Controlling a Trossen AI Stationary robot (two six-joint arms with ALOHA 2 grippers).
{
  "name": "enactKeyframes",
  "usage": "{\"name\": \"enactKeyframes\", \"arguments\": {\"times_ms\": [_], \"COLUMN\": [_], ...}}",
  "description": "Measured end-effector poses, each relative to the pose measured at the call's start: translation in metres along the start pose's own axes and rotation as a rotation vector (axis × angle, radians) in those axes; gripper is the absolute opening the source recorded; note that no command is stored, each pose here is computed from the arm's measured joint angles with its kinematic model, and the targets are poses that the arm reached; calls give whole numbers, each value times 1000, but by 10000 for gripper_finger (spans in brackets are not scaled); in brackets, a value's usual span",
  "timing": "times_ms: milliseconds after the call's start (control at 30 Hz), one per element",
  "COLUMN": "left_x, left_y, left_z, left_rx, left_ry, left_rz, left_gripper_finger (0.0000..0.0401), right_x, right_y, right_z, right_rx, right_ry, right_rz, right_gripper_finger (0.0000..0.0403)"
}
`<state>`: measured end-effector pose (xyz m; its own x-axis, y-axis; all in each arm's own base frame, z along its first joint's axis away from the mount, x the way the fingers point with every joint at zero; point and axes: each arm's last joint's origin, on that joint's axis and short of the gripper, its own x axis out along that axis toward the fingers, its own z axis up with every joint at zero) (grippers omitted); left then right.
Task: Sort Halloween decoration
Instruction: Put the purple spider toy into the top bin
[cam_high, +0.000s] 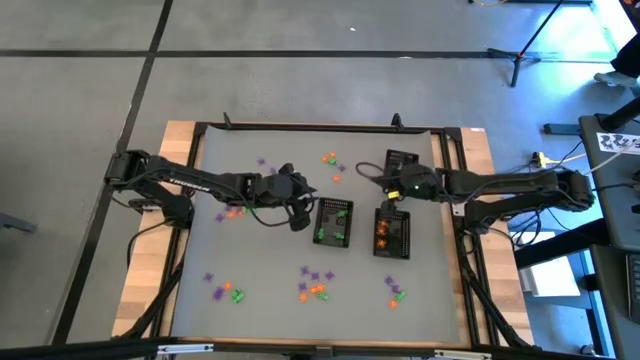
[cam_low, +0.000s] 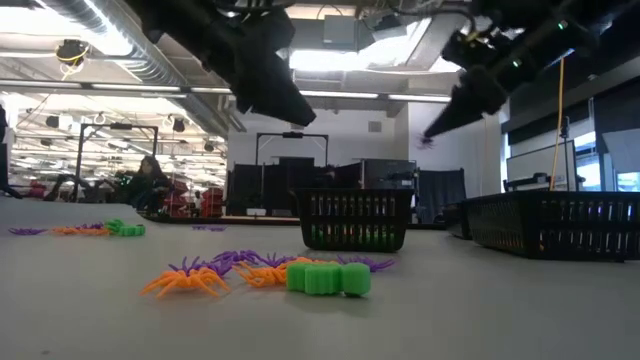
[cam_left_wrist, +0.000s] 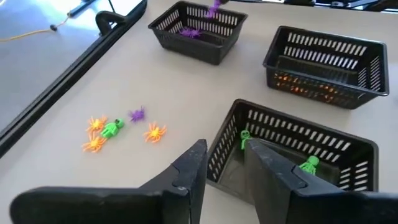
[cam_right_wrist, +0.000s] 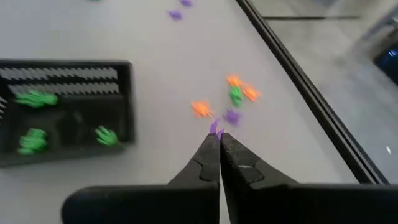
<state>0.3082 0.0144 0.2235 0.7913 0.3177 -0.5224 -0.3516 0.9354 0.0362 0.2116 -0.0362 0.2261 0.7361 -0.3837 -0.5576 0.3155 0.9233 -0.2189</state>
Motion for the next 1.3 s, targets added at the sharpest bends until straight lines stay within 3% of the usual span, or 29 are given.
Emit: {"name": "enactKeyframes", "arguments": {"times_ms": [167,367,600,933,1133,1300], "left_x": [9,16,17,17,14,9], "left_y": [22,54,62,62,85,120], "left_z": [-18,-39,-41,-42,-52,-70], "left_rx": [-42,-175,-220,-233,-275,-407], "left_ry": [9,0,-2,8,107,268], "left_rz": [-5,18,37,41,186,323], "left_gripper_finger": [101,101,101,101,101,101], "right_x": [-7,-17,-16,-14,-14,-14], "right_y": [-25,-48,-60,-59,-60,-61], "right_z": [-26,-47,-62,-61,-59,-56], "right_rx": [109,244,344,361,367,372], "right_ry": [2,26,146,137,111,79], "right_rz": [-33,-147,-204,-197,-199,-194], "right_gripper_finger": [0,1,15,116,149,151]}}
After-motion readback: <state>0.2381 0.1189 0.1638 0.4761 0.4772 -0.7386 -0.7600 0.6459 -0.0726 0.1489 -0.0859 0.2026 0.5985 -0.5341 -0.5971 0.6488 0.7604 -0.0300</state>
